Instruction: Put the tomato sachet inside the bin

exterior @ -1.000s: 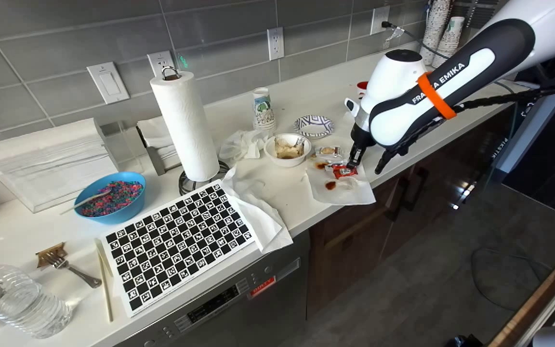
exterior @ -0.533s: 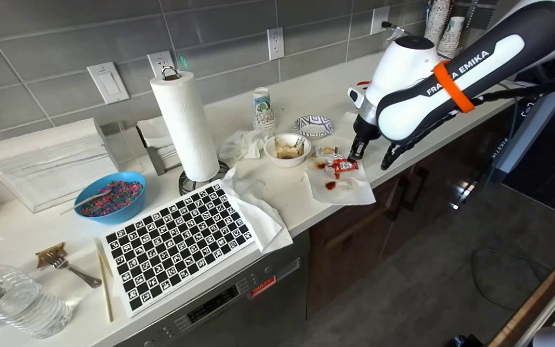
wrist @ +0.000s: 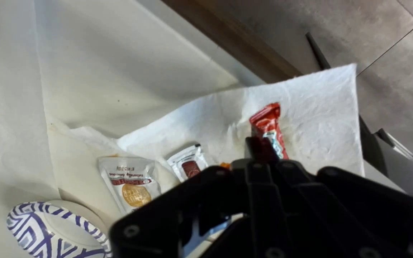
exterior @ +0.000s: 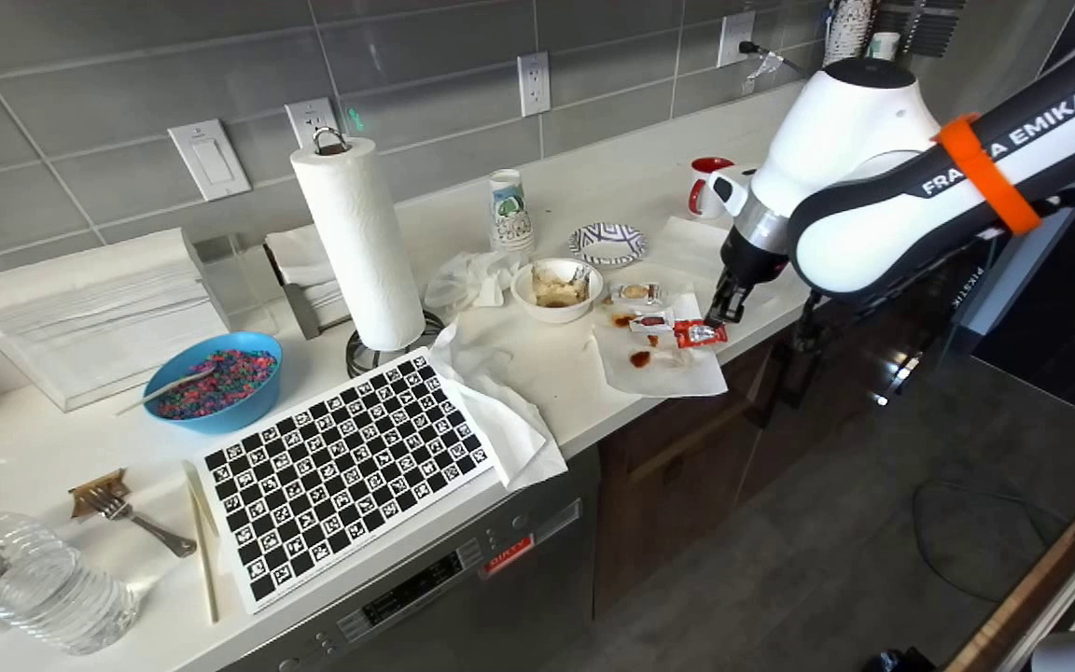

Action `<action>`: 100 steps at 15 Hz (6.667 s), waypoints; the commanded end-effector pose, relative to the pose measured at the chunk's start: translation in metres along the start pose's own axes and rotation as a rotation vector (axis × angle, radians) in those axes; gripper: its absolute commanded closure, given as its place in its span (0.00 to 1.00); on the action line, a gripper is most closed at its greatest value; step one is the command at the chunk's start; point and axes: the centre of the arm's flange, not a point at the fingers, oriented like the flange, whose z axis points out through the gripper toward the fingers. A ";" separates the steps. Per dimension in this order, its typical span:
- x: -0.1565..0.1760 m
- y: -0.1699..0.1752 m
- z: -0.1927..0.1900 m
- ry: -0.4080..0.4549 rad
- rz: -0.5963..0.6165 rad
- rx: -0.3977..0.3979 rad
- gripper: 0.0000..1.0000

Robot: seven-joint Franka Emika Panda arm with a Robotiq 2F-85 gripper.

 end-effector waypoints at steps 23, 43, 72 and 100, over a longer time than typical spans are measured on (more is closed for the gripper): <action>-0.094 -0.030 0.089 0.003 0.211 0.114 0.99; -0.145 -0.030 0.142 0.031 0.198 0.067 1.00; -0.124 0.014 0.226 0.090 0.168 0.074 1.00; -0.149 -0.007 0.279 0.372 0.220 -0.005 1.00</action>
